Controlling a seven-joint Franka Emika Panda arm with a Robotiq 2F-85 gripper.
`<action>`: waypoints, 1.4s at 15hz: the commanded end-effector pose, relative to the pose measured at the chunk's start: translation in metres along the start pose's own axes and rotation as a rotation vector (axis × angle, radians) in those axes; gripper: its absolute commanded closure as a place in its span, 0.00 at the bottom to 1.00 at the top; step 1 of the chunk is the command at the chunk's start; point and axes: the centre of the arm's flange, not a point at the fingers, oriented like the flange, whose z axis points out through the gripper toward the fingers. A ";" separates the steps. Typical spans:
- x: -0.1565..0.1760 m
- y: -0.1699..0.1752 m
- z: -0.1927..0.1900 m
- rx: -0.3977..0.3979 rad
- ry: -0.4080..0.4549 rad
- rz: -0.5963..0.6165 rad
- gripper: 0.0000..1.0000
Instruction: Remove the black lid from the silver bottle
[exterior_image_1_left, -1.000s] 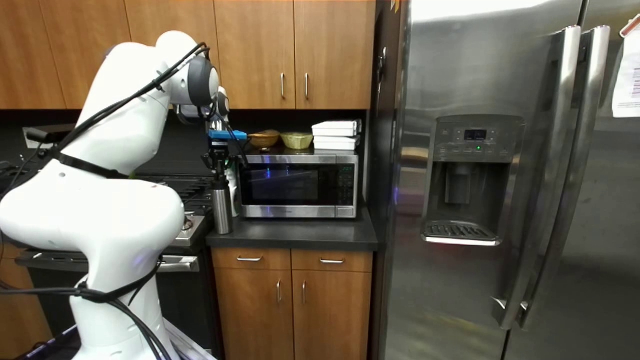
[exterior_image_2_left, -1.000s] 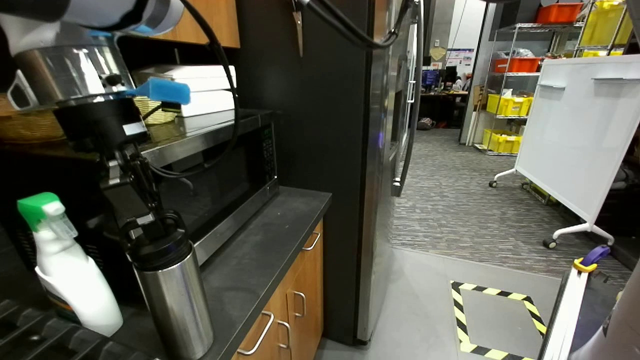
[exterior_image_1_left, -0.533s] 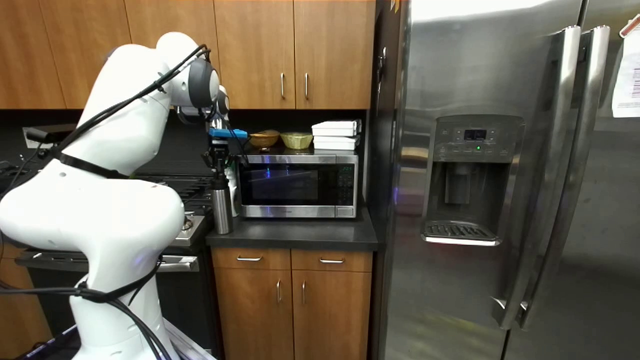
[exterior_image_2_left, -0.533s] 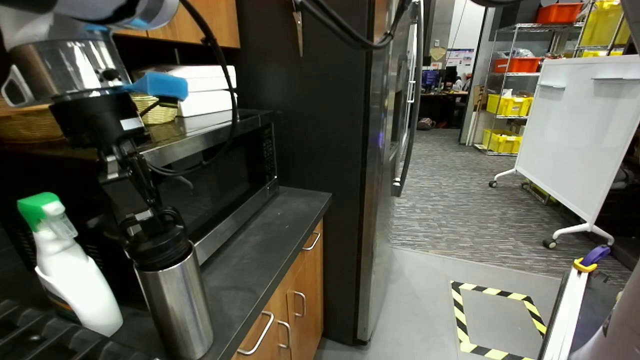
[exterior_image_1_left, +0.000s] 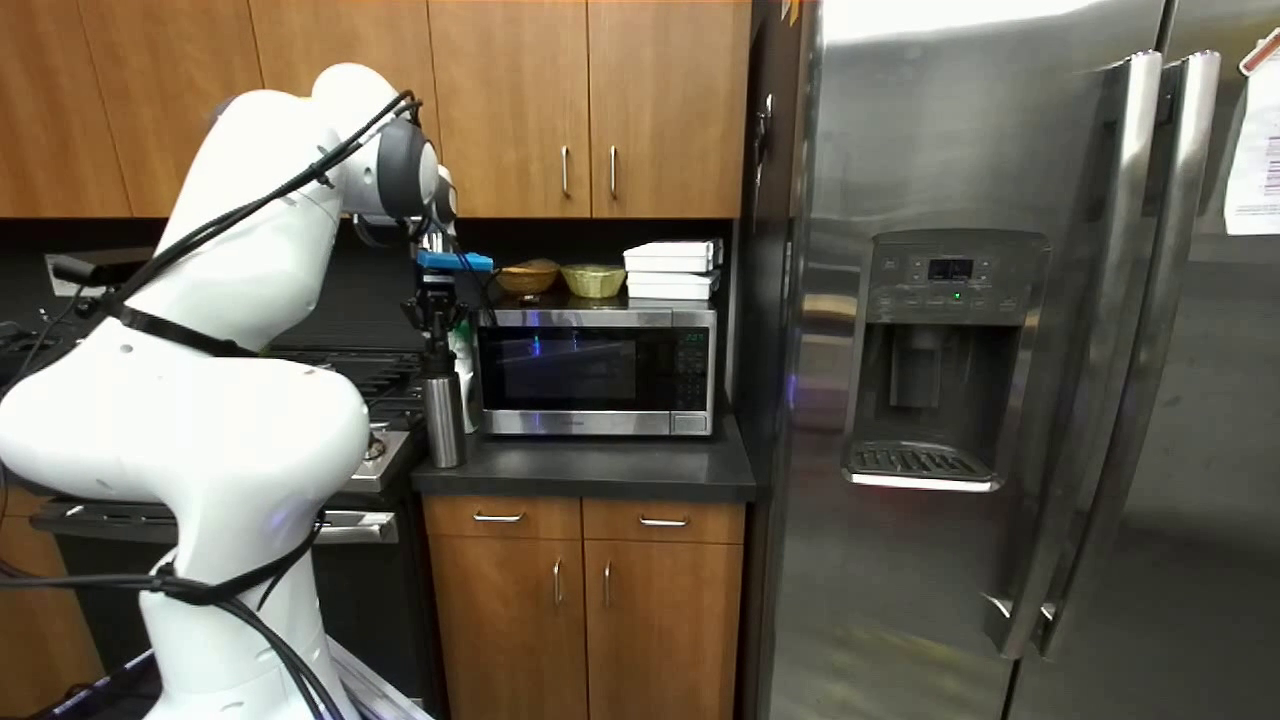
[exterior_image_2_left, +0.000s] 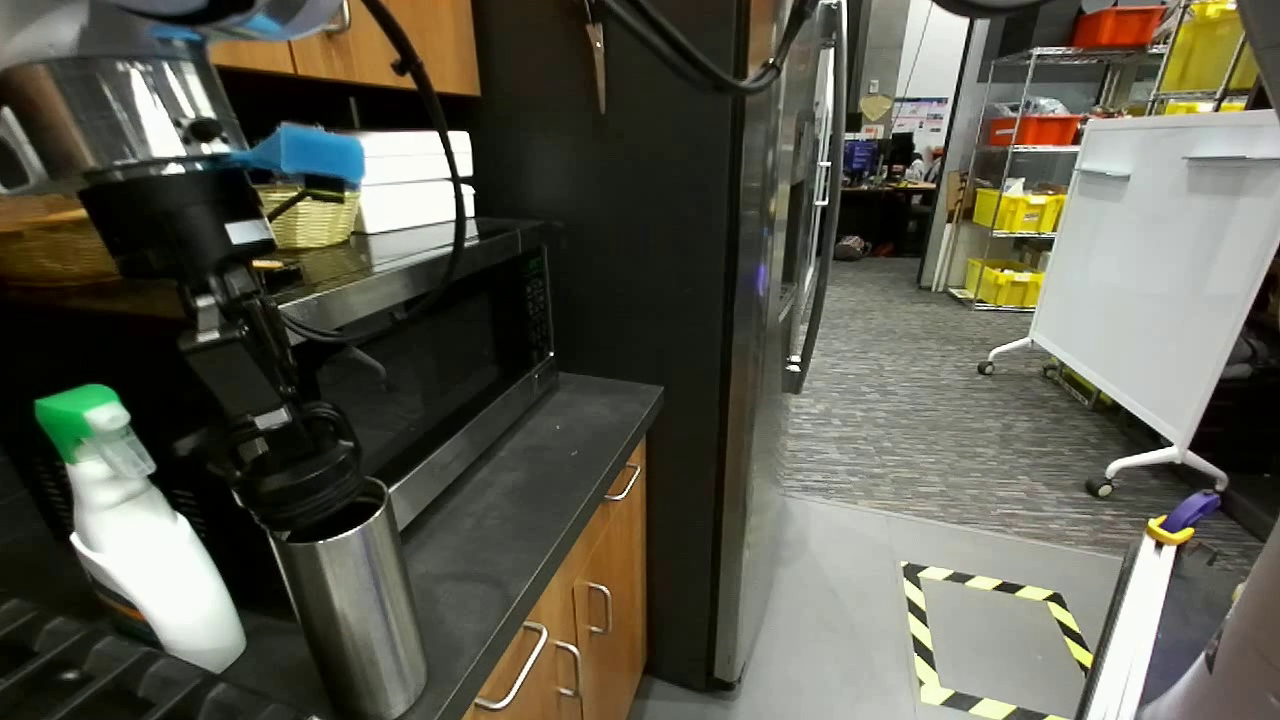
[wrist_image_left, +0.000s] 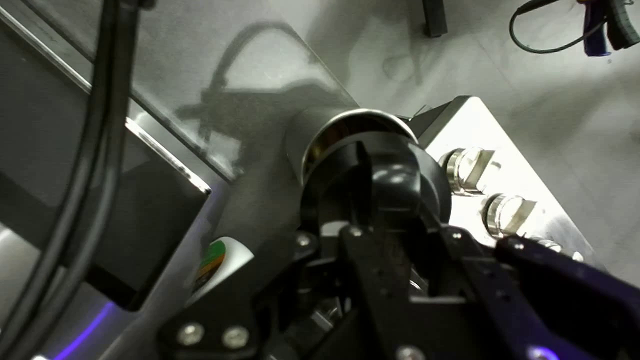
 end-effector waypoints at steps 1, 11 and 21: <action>0.003 -0.002 -0.018 -0.031 0.003 -0.010 0.94; 0.008 -0.037 -0.031 -0.071 0.092 0.231 0.94; 0.022 -0.083 -0.013 -0.116 0.147 0.579 0.94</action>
